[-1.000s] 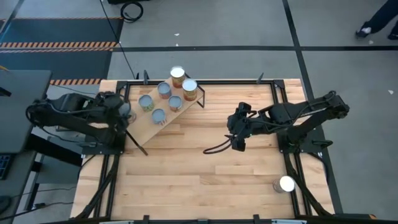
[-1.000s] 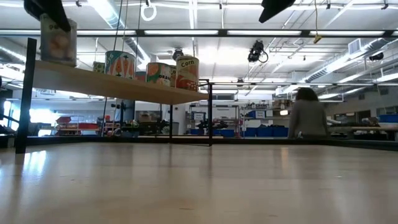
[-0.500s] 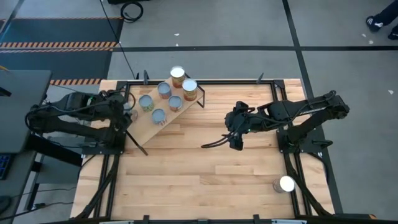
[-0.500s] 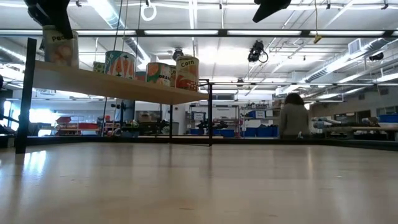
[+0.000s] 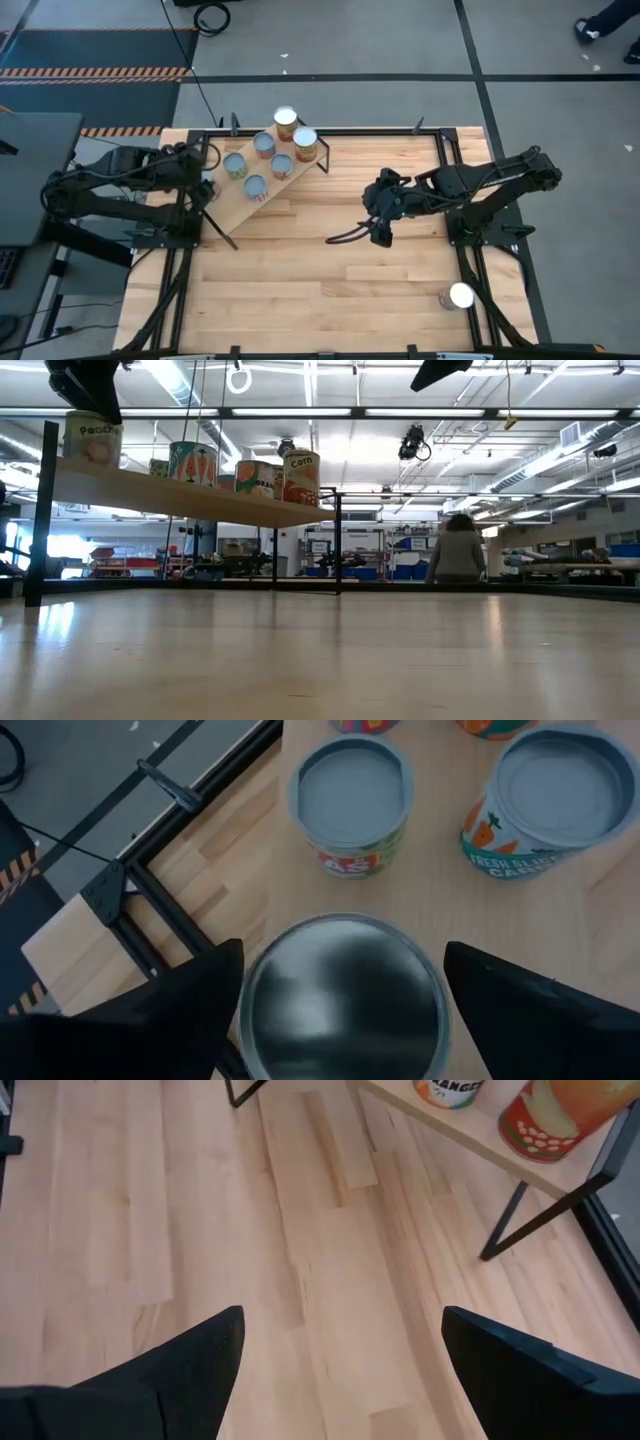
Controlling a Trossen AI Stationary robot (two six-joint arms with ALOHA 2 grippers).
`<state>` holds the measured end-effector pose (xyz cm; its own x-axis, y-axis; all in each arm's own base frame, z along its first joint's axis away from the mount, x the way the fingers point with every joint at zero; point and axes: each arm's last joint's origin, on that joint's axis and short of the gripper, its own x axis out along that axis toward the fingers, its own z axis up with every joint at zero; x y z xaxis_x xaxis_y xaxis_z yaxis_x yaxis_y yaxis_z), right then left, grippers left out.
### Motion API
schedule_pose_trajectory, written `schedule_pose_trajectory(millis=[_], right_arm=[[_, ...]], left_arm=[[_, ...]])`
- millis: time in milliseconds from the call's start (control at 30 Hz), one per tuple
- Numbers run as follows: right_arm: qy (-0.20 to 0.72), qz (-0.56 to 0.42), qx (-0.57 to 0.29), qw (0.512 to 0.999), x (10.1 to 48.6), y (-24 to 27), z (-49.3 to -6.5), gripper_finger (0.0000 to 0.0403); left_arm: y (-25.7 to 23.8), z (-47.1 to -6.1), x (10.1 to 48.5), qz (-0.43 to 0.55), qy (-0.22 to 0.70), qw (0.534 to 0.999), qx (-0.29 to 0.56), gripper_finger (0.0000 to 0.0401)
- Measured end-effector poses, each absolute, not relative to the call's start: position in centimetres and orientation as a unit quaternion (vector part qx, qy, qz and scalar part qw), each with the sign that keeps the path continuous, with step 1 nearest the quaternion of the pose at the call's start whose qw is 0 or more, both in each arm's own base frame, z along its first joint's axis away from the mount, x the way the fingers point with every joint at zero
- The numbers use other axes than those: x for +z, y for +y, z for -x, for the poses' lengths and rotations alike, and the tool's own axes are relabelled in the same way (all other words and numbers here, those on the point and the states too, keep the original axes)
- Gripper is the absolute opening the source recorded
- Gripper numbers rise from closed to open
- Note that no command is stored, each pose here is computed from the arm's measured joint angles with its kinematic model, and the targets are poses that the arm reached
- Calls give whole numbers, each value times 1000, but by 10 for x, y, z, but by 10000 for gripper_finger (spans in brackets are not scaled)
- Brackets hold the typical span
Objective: Pick and place cans onto a shelf
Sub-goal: Put the left canned peaches on the shelf
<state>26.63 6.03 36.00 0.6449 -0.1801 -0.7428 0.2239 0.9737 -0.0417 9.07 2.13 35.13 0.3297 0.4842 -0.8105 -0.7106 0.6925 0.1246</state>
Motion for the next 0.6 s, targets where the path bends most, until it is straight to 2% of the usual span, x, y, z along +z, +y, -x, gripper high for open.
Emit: schedule_pose_trajectory(millis=[400,600], right_arm=[[408,-24,-103,907,360,63,-266,348],[409,-23,-104,906,360,61,-266,348]], left_arm=[[26,-92,353,139,429,803,389,342],[24,-87,374,168,390,822,379,340]])
